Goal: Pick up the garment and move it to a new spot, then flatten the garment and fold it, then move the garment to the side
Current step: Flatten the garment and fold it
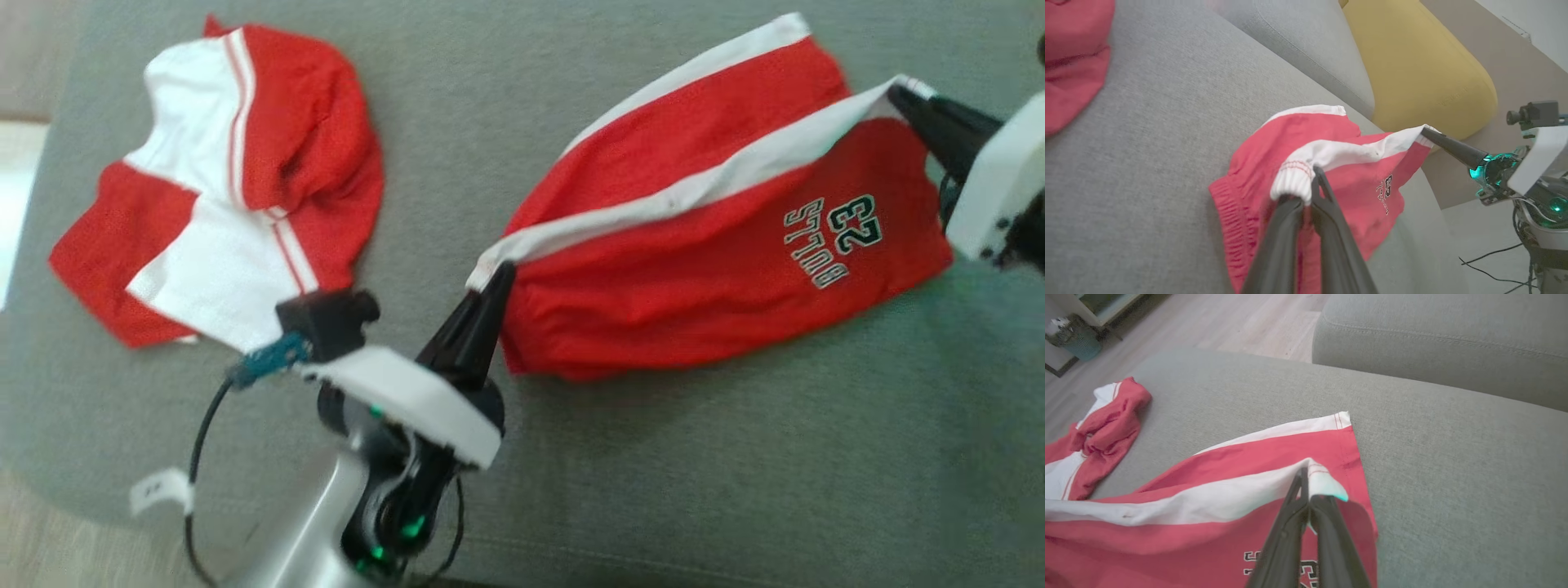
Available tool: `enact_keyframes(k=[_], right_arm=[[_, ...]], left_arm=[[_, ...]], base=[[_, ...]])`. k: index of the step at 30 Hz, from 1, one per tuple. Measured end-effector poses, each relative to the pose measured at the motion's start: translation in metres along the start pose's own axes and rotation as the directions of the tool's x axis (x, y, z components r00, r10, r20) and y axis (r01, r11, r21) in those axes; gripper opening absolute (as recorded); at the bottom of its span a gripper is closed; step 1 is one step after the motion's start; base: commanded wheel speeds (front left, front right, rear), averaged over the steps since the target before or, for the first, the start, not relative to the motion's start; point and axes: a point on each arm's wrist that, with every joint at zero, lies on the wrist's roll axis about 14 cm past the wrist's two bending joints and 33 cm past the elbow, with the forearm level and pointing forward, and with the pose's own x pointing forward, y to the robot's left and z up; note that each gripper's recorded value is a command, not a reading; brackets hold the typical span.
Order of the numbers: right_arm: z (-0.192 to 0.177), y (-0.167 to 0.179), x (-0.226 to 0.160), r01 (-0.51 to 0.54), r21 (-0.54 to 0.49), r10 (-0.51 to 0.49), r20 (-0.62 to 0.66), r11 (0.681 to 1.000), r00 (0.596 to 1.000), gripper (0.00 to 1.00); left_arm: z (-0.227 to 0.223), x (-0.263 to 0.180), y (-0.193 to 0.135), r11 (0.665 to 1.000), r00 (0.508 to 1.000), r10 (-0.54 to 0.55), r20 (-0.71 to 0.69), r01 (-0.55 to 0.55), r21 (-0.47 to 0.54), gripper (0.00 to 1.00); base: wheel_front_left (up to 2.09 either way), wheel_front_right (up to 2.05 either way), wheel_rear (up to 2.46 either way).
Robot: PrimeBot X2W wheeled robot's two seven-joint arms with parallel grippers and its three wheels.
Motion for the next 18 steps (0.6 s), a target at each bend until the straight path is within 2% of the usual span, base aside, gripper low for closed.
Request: enact_keyframes(k=[8, 18], right_arm=[[0.006, -0.003, 0.063, -0.020, -0.023, 0.019, -0.044, 1.000, 0.999, 0.00], [0.012, -0.016, 0.097, 0.003, -0.033, -0.003, -0.004, 0.999, 1.000, 0.00]], left_arm=[[0.014, 0.029, 0.025, 0.998, 0.998, 0.056, 0.037, -0.057, 0.033, 0.00], [-0.002, 0.052, 0.037, 0.996, 0.997, 0.080, 0.001, -0.080, 0.048, 0.00]], base=[[0.00, 0.00, 0.00], [0.00, 0.00, 0.00]])
